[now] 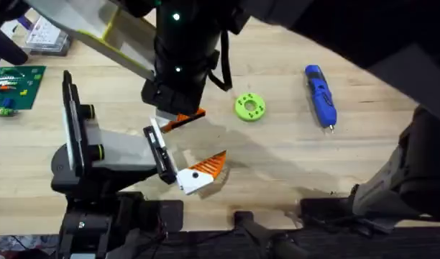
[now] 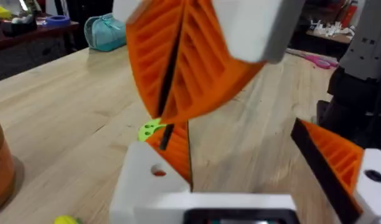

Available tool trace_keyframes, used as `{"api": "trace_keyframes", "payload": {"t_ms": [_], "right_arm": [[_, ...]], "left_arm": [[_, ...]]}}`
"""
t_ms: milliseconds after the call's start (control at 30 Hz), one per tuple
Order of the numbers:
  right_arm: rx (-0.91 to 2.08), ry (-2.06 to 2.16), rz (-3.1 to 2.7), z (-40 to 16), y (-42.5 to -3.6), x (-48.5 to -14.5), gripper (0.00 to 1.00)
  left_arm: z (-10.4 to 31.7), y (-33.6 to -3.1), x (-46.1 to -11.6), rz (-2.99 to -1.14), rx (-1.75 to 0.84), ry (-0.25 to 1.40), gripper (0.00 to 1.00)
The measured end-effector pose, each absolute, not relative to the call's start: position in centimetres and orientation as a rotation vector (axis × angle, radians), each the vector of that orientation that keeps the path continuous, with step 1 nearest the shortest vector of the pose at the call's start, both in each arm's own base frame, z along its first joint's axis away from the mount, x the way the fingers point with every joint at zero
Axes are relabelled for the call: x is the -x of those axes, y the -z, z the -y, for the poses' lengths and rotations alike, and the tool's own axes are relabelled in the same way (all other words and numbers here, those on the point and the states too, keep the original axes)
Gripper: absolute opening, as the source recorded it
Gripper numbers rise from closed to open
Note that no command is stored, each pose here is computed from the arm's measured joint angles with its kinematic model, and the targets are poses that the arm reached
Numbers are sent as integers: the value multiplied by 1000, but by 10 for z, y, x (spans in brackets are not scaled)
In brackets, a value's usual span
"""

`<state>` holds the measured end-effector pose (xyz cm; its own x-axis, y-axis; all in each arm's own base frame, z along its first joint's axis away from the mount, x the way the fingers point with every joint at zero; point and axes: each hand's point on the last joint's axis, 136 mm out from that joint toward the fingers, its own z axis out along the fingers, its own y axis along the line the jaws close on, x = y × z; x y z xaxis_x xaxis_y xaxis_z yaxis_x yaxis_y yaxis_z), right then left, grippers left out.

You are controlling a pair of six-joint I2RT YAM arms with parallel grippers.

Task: Pick up the gripper from the table and insert it into the empty holder that is missing its gripper. Then pick up a screw, insert it into the mounting hole, and use the screwdriver to tighten it. Finally, clean up the table by picking up the vegetable and placing it into the bucket.

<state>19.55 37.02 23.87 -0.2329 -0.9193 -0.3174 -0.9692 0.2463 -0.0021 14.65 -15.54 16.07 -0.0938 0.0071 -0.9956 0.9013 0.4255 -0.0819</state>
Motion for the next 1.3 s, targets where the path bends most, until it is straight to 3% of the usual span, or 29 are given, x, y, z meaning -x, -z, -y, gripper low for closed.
{"api": "trace_keyframes", "payload": {"t_ms": [1300], "right_arm": [[1785,-284,-2261,-376,-234,-191,13]], "left_arm": [[155,-161,-147,-1471,-853,927,988]]}}
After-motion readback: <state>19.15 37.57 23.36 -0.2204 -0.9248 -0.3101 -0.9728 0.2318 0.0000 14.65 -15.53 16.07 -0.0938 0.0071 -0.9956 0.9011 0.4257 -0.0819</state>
